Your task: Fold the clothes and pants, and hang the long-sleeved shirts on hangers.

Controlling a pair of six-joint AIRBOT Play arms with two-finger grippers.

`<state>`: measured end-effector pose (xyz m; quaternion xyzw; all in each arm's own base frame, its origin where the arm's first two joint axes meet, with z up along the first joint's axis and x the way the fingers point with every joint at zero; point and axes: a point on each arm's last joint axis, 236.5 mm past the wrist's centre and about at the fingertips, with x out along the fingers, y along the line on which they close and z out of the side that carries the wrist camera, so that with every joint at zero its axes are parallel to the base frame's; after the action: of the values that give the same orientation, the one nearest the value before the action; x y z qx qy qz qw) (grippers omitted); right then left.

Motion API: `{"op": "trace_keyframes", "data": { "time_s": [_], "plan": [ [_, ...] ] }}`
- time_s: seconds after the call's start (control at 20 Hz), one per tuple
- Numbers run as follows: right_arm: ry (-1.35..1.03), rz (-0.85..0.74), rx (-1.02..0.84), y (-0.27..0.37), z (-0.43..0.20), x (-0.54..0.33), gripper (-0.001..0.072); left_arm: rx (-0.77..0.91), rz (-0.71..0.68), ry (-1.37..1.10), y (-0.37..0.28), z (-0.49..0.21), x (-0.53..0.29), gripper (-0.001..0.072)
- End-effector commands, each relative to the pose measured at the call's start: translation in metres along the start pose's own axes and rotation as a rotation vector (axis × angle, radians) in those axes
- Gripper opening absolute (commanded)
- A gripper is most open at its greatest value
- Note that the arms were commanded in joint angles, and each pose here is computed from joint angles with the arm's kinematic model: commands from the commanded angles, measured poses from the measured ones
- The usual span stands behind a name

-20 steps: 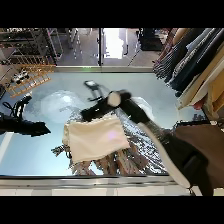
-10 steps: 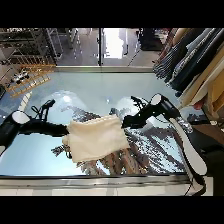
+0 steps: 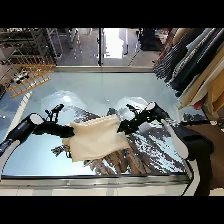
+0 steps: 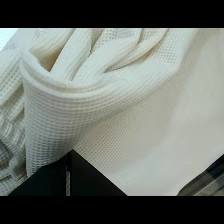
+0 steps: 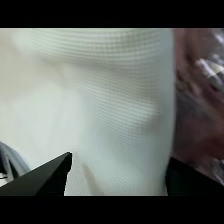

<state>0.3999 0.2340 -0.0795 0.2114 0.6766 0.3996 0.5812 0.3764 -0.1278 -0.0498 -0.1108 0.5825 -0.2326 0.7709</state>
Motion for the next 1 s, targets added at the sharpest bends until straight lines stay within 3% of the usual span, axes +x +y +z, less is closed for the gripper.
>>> {"op": "trace_keyframes", "data": {
  "time_s": [0.0,0.05,0.1,0.15,0.2,0.4,0.6,0.8,0.95],
  "plan": [
    [0.064,0.19,-0.011,0.049,0.005,0.046,0.0638,-0.002,0.012,-0.018,0.004,0.005,0.002,0.0023],
    [0.091,0.242,-0.018,0.069,0.004,0.061,0.0617,-0.002,0.011,-0.018,0.004,0.005,0.002,0.0023],
    [0.092,0.289,-0.04,0.091,0.008,0.073,0.0401,-0.001,0.011,-0.018,0.003,0.005,0.002,0.0023],
    [0.077,0.306,-0.051,0.108,0.013,0.076,0.0093,0.001,0.011,-0.02,0.003,0.005,0.001,0.0023],
    [0.064,0.307,-0.056,0.122,0.019,0.073,0.0028,0.003,0.013,-0.029,0.003,0.008,-0.003,0.0022],
    [-0.064,0.163,-0.107,0.156,0.038,-0.004,0.0027,0.064,-0.003,-0.116,-0.019,0.029,-0.07,0.0022],
    [-0.406,0.001,-0.096,0.182,0.04,-0.171,0.0025,0.151,0.018,-0.269,-0.05,0.039,-0.158,0.0023],
    [-0.839,-0.184,0.022,0.158,-0.015,-0.362,0.0024,0.213,0.029,-0.329,-0.076,0.02,-0.202,0.0023],
    [-1.096,-0.345,0.182,0.109,-0.093,-0.473,0.0024,0.214,-0.062,-0.279,-0.103,0.0,-0.204,0.0023]
  ]
}}
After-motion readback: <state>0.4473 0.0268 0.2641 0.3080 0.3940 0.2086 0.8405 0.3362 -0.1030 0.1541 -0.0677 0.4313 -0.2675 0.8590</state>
